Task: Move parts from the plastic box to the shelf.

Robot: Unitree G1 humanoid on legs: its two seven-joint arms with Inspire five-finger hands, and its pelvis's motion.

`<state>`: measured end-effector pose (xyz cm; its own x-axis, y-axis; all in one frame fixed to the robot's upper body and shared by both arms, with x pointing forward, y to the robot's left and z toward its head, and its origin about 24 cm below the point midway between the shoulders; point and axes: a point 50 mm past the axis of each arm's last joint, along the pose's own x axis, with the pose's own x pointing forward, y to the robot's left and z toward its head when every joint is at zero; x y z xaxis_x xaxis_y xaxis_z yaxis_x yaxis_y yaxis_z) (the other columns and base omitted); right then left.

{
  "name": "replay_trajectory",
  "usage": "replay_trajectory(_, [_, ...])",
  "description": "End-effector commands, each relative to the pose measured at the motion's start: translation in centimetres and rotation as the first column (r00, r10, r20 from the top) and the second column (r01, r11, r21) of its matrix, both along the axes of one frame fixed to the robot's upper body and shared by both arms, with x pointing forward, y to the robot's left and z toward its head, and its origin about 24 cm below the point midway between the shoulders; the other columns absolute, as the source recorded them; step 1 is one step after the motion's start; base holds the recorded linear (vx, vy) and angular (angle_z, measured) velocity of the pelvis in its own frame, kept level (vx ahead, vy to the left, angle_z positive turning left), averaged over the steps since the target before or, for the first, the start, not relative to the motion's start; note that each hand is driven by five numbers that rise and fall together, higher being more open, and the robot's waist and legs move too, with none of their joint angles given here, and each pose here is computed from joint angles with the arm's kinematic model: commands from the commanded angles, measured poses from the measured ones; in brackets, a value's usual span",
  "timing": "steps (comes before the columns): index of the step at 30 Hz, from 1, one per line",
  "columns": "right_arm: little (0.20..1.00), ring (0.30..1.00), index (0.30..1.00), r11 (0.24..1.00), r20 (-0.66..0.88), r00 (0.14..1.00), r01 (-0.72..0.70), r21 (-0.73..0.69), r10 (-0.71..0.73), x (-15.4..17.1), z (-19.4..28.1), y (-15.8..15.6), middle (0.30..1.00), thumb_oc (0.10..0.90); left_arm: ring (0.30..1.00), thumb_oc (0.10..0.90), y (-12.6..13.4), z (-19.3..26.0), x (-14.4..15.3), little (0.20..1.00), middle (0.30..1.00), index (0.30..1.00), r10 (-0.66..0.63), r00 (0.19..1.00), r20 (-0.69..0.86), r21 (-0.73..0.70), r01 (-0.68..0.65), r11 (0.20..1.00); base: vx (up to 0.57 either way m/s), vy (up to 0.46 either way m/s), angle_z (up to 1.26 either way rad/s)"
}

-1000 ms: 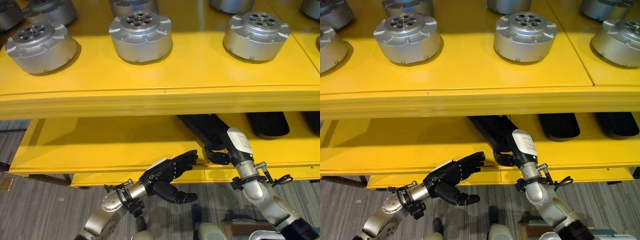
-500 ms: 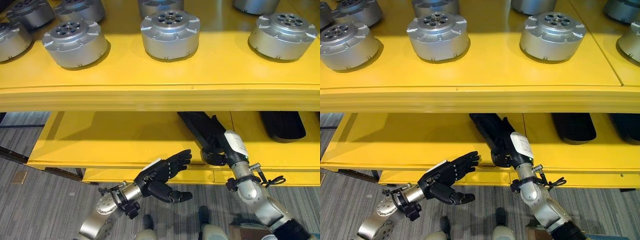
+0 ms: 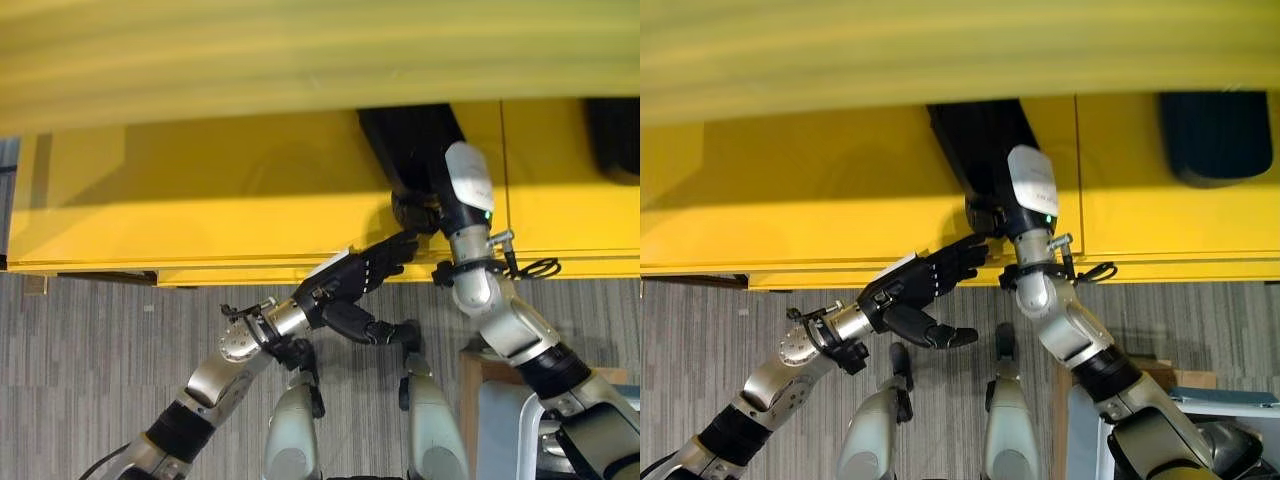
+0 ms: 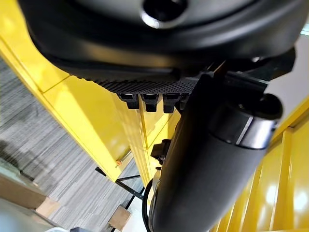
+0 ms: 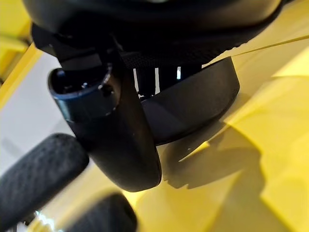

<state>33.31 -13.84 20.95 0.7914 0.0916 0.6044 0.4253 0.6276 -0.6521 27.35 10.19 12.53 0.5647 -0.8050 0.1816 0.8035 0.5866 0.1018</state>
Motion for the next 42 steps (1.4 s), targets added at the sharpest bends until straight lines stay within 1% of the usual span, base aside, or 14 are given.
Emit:
replay_trajectory(1, [0.300,0.300,0.300,0.996,0.145,0.986,-0.090,0.013,0.087,-1.3,3.1,2.0,0.300,0.400,1.000,0.900,-2.2,2.1,-2.2,1.000,1.000,1.000,-0.098,0.990,0.100,-0.025,0.101,0.995,-0.16,0.068,-0.07])
replay_trajectory(3, [0.300,0.300,0.300,0.997,0.172,0.983,-0.074,0.014,0.071,-1.5,3.7,1.6,0.300,0.400,1.000,0.900,-1.4,2.4,-1.9,1.000,1.000,1.000,0.013,0.993,0.114,-0.063,-0.006,0.998,-0.11,0.026,-0.11])
replay_trajectory(4, [0.300,0.300,0.300,0.998,0.196,0.979,-0.051,0.020,0.046,-1.6,4.2,1.2,0.300,0.400,1.000,0.900,0.0,3.1,-1.7,1.000,1.000,1.000,0.168,0.969,0.181,-0.120,-0.147,0.982,-0.10,-0.003,-0.11])
replay_trajectory(9, [0.300,0.300,0.300,0.999,0.242,0.970,-0.001,0.051,-0.012,-2.3,5.2,-0.3,0.300,0.400,1.000,0.900,2.9,5.5,-2.6,1.000,1.000,1.000,0.360,0.865,0.351,-0.282,-0.269,0.921,-0.07,-0.036,0.02])
replay_trajectory(11, [0.300,0.300,0.300,0.996,0.264,0.963,0.037,0.084,-0.058,-2.5,5.6,-1.5,0.300,0.400,1.000,0.900,4.6,7.6,-3.8,1.000,1.000,1.000,0.446,0.777,0.444,-0.394,-0.278,0.876,-0.08,-0.078,0.05])
replay_trajectory(12, [0.300,0.300,0.300,0.992,0.283,0.955,0.062,0.110,-0.091,-2.7,6.1,-2.2,0.300,0.400,1.000,0.900,6.5,9.1,-4.4,1.000,1.000,1.000,0.564,0.704,0.432,-0.536,-0.302,0.788,-0.07,-0.074,0.13])
replay_trajectory(14, [0.300,0.300,0.300,0.990,0.291,0.951,0.069,0.123,-0.102,-2.7,6.2,-2.3,0.300,0.400,1.000,0.900,7.2,9.6,-4.6,1.000,1.000,1.000,0.611,0.667,0.425,-0.575,-0.323,0.752,-0.05,-0.098,0.17])
replay_trajectory(16, [0.300,0.300,0.300,0.984,0.310,0.942,0.085,0.156,-0.130,-2.9,6.5,-2.4,0.300,0.400,1.000,0.900,8.7,10.3,-5.2,1.000,1.000,1.000,0.746,0.518,0.420,-0.668,-0.381,0.640,-0.07,-0.142,0.16])
replay_trajectory(20, [0.300,0.300,0.300,0.983,0.319,0.938,0.084,0.166,-0.134,-3.1,7.0,-2.2,0.300,0.400,1.000,0.900,9.5,11.3,-6.2,1.000,1.000,1.000,0.811,0.384,0.441,-0.754,-0.332,0.567,-0.05,-0.078,0.25])
replay_trajectory(22, [0.300,0.300,0.300,0.982,0.317,0.938,0.090,0.165,-0.139,-3.3,7.3,-1.9,0.300,0.400,1.000,0.900,9.0,12.5,-7.4,1.000,1.000,1.000,0.800,0.261,0.541,-0.761,-0.252,0.597,-0.04,-0.057,0.06])
replay_trajectory(25, [0.300,0.300,0.300,0.982,0.308,0.941,0.093,0.163,-0.140,-3.4,7.5,-1.8,0.300,0.400,1.000,0.900,8.6,13.4,-8.4,1.000,1.000,1.000,0.791,0.212,0.575,-0.778,-0.159,0.608,-0.01,-0.022,0.01])
replay_trajectory(28, [0.300,0.300,0.300,0.983,0.303,0.942,0.096,0.158,-0.141,-3.4,7.9,-1.4,0.300,0.400,1.000,0.900,8.2,14.3,-8.3,1.000,1.000,1.000,0.705,0.260,0.659,-0.709,-0.096,0.698,-0.01,-0.001,-0.01])
replay_trajectory(29, [0.300,0.300,0.300,0.985,0.288,0.948,0.096,0.146,-0.135,-3.0,7.9,-1.3,0.300,0.400,1.000,0.900,6.3,14.6,-6.4,1.000,1.000,1.000,0.420,0.608,0.673,-0.547,0.027,0.837,-0.03,0.007,0.02])
replay_trajectory(42, [0.300,0.300,0.300,0.978,0.230,0.957,0.145,0.153,-0.178,-1.3,7.7,-1.6,0.300,0.400,1.000,0.900,5.4,16.2,-4.9,1.000,1.000,1.000,0.428,0.612,0.665,-0.543,0.004,0.840,0.01,-0.021,0.01])
